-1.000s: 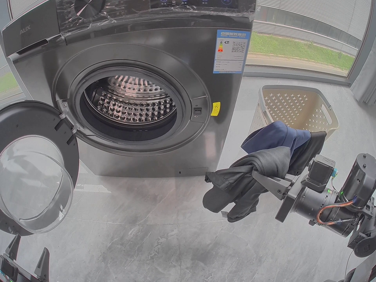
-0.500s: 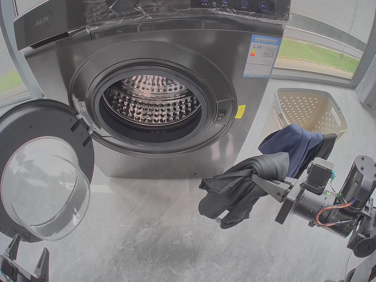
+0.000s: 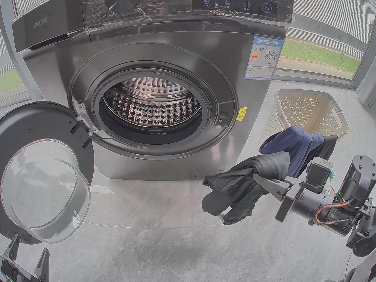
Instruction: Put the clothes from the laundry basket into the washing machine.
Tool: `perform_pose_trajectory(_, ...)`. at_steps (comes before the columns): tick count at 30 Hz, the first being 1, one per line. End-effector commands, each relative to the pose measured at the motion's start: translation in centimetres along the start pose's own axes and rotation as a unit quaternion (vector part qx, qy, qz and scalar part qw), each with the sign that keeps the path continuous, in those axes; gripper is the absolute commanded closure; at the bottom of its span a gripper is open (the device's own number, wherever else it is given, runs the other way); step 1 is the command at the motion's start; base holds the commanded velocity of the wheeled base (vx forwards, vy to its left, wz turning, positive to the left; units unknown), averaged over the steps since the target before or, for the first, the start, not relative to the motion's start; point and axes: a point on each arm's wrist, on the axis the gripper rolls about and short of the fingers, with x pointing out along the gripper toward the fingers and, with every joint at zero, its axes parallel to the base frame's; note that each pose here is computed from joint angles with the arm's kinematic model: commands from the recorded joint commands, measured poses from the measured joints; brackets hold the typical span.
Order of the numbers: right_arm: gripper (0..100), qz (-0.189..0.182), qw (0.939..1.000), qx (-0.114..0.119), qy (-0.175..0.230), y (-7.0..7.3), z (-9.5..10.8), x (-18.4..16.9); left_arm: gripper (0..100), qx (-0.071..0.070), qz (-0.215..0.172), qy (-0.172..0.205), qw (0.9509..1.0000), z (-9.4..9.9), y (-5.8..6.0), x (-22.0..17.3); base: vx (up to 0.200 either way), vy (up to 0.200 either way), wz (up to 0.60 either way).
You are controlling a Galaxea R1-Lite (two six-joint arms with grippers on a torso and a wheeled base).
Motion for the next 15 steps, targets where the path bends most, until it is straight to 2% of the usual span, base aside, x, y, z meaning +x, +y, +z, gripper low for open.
perform_pose_trajectory(1, 100, -0.001, 1.0000, 0.004, -0.006, 0.0, 0.3, -0.3, 0, 0.000, 0.000, 0.002, 1.0000, -0.4, 0.0, 0.0, 0.000, 0.000, 0.00)
perform_pose_trajectory(2, 100, 0.001, 0.9999, 0.013, -0.012, 0.0, 0.5, -0.2, 0, 0.000, 0.000, 0.002, 1.0000, -0.4, 0.0, 0.0, 0.000, 0.000, 0.00)
perform_pose_trajectory(8, 100, 0.006, 0.9997, 0.017, -0.014, 0.5, 0.6, -0.3, 0, 0.000, 0.000, 0.002, 1.0000, -0.4, 0.0, 0.0, 0.000, 0.000, 0.00)
perform_pose_trajectory(15, 100, 0.005, 0.9997, 0.022, -0.012, 0.4, 0.4, -1.5, 0, 0.000, 0.000, 0.002, 1.0000, -0.4, 0.0, 0.0, 0.000, 0.200, 0.00)
